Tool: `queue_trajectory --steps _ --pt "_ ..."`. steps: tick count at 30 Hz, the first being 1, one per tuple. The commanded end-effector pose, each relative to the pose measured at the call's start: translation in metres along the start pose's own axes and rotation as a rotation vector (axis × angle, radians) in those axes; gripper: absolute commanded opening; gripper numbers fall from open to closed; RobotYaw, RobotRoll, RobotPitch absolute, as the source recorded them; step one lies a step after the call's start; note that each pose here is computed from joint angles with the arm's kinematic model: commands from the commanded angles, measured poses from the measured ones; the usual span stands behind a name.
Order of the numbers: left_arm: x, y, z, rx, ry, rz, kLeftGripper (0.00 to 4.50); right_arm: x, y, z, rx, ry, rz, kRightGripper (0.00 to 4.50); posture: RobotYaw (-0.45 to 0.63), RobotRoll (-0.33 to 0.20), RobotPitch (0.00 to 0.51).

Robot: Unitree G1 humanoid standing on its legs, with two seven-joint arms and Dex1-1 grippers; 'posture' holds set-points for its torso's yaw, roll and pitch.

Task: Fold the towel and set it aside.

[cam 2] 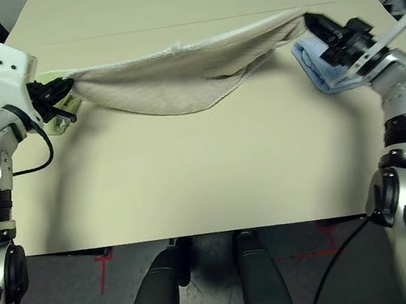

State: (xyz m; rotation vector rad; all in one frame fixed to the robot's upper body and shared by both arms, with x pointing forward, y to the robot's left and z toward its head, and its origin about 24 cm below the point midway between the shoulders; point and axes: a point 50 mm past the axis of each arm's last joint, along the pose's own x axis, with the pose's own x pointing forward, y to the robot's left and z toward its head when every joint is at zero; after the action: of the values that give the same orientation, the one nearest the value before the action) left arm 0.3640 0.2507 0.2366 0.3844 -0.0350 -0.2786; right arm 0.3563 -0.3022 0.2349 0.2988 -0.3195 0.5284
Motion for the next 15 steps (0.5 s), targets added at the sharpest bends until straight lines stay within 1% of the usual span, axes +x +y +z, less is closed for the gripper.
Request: queue_trajectory --steps 1,4,9,11,15 --pt "0.007 0.016 -0.003 -0.018 0.007 0.151 0.01 0.02 0.007 -0.011 -0.039 0.001 -0.031 0.0 -0.02 0.0 0.278" --pt "0.017 0.024 0.001 -0.005 -0.025 0.236 0.01 0.039 0.014 -0.012 -0.057 -0.043 -0.055 0.0 -0.02 0.0 0.284" --pt "0.03 0.033 0.023 0.027 -0.129 0.31 0.01 0.059 0.015 -0.003 -0.124 -0.144 -0.21 0.0 -0.01 0.0 0.298" --pt "0.033 0.035 0.035 0.037 -0.188 0.33 0.01 0.064 0.016 0.006 -0.135 -0.203 -0.263 0.0 -0.01 0.0 0.302" --pt "0.035 0.038 0.064 0.064 -0.325 0.366 0.01 0.066 0.014 0.035 -0.129 -0.356 -0.358 0.0 0.0 0.0 0.303"
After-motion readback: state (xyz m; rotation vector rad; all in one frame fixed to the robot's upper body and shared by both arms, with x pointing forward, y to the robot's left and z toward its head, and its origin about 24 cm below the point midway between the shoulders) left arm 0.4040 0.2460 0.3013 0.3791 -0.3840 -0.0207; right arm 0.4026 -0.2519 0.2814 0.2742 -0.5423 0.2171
